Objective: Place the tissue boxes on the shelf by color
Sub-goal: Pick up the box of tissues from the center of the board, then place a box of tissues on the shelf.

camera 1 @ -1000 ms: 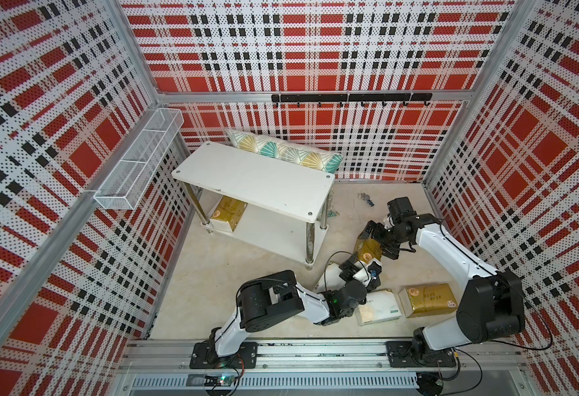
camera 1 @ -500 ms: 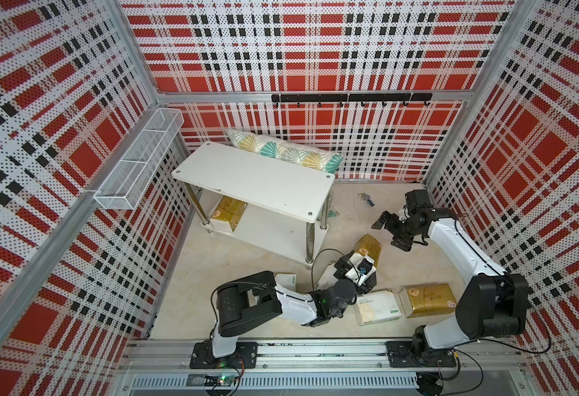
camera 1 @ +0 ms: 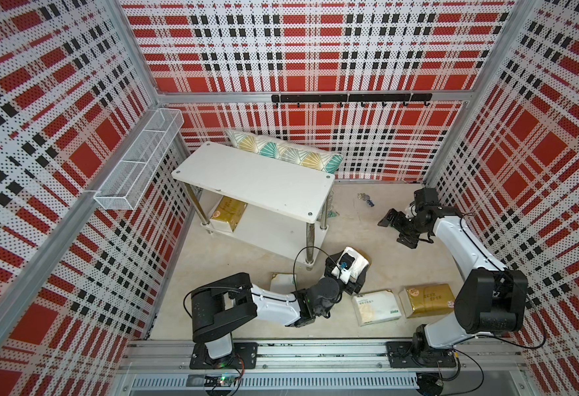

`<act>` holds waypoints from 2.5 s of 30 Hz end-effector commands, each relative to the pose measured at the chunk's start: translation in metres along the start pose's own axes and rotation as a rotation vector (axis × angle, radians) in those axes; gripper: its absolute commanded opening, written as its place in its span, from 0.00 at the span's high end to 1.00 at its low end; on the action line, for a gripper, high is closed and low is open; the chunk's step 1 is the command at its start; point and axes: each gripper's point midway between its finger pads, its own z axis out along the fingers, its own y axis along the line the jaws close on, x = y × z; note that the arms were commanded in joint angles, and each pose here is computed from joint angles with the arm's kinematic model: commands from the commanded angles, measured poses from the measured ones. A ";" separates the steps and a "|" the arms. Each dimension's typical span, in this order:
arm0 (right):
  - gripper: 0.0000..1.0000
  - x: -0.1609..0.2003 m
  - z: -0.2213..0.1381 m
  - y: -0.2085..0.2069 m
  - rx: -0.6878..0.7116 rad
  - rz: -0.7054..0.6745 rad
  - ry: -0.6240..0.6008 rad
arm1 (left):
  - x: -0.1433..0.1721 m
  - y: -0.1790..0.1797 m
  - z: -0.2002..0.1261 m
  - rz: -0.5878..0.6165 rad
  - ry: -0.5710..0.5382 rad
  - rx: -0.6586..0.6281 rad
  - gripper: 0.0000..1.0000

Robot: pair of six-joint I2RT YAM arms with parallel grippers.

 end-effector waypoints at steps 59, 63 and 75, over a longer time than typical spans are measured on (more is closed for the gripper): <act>0.00 0.013 0.056 0.012 -0.038 -0.146 0.042 | -0.072 0.230 -0.180 -0.294 -0.193 -0.537 0.21; 0.00 0.015 0.061 0.018 -0.044 -0.160 0.051 | -0.070 0.249 -0.165 -0.281 -0.200 -0.545 0.21; 0.00 0.027 0.082 0.019 -0.063 -0.169 0.092 | -0.071 0.296 -0.136 -0.171 -0.196 -0.521 0.23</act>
